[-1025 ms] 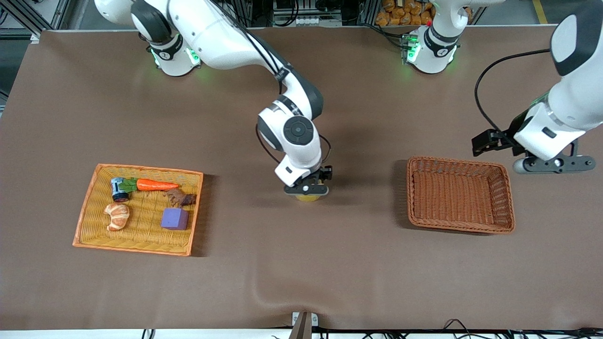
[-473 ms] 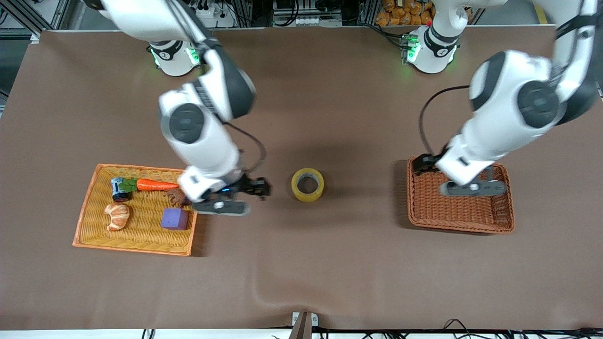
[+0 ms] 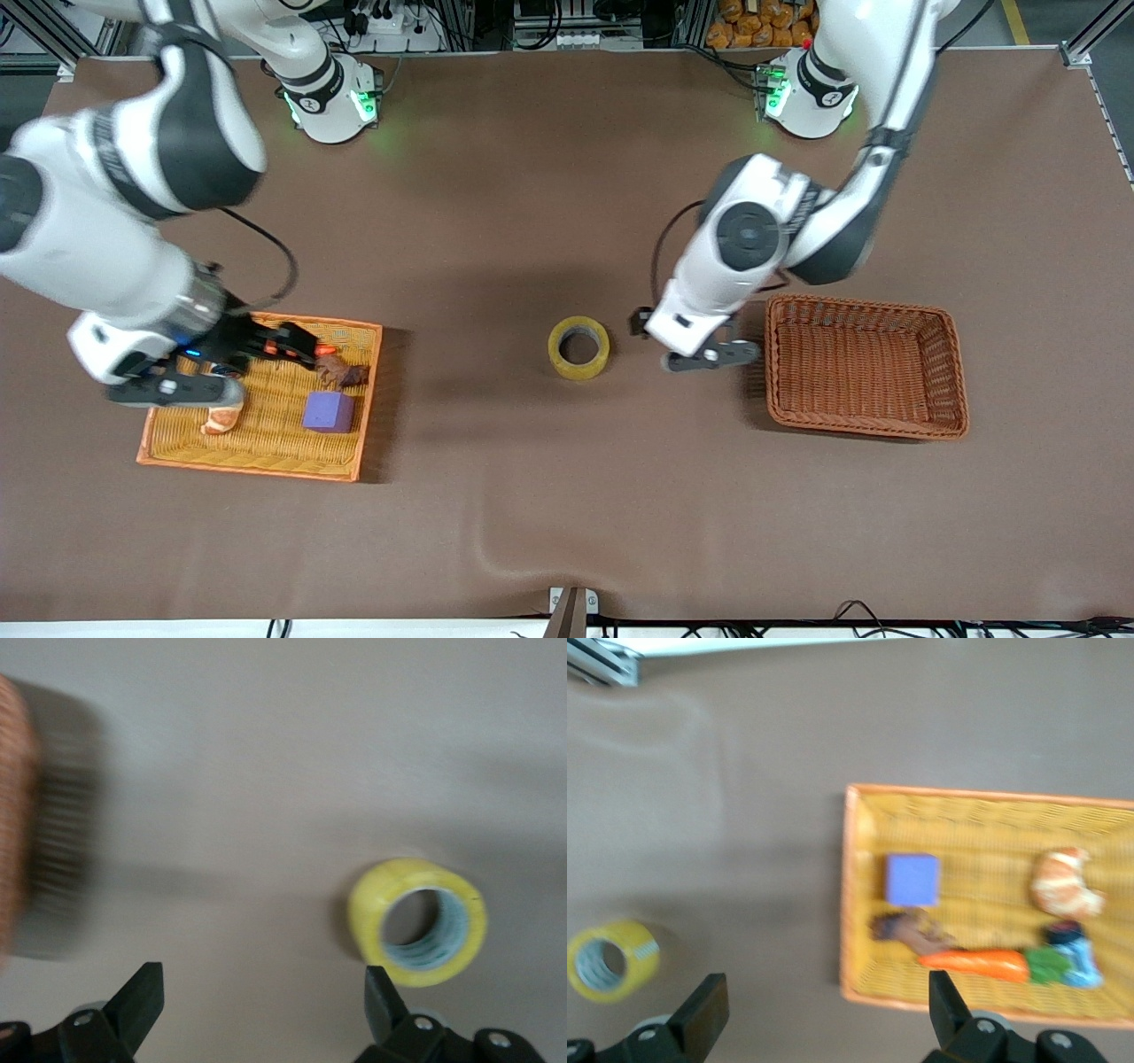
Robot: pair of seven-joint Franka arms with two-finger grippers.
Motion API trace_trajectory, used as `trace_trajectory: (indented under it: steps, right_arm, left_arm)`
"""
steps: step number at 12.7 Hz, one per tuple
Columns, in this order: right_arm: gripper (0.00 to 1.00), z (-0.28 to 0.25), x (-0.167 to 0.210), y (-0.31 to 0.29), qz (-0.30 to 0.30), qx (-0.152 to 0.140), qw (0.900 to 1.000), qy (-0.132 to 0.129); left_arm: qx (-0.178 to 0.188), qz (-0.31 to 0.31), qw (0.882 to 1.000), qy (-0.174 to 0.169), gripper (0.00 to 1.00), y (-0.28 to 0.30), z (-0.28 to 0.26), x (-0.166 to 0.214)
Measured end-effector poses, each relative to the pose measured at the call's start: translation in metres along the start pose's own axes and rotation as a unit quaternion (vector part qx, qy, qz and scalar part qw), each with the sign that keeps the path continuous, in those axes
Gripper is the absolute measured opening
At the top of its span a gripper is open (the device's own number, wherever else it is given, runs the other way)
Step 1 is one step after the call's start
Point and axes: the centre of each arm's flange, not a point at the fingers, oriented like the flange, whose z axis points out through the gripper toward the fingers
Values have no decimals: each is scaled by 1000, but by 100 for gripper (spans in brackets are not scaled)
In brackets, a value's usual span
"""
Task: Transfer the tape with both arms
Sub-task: 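Retract the right gripper while the left gripper reaches the tape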
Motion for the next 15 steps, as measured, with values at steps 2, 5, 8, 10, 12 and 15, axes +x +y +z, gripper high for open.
trace_trajectory:
  steps: [2,5,8,10,12,15]
  right_arm:
    - [100,-35,-20,54,-14,-5,1000,-9]
    - [100,-81,-58,130,-17,-11,1000,-10]
    - [100,-88,-93,163,3,-6,999,-31]
    - [100,-77,-99,174,9,-5,999,-36]
    - [100,-64,-98,176,8,-7,999,-31]
    - [100,-60,-105,177,9,-8,1000,-29]
  left_arm:
    - [-10,-8,1000,5,100,17,30,-6]
    - [-44,-35,998,29,100,34,63,-2]
    - [-55,-46,997,30,100,52,93,-8]
    - [-53,-56,997,27,100,54,100,-10]
    - [-50,-66,996,23,100,52,104,-12]
    - [-36,-87,995,10,96,48,122,-22]
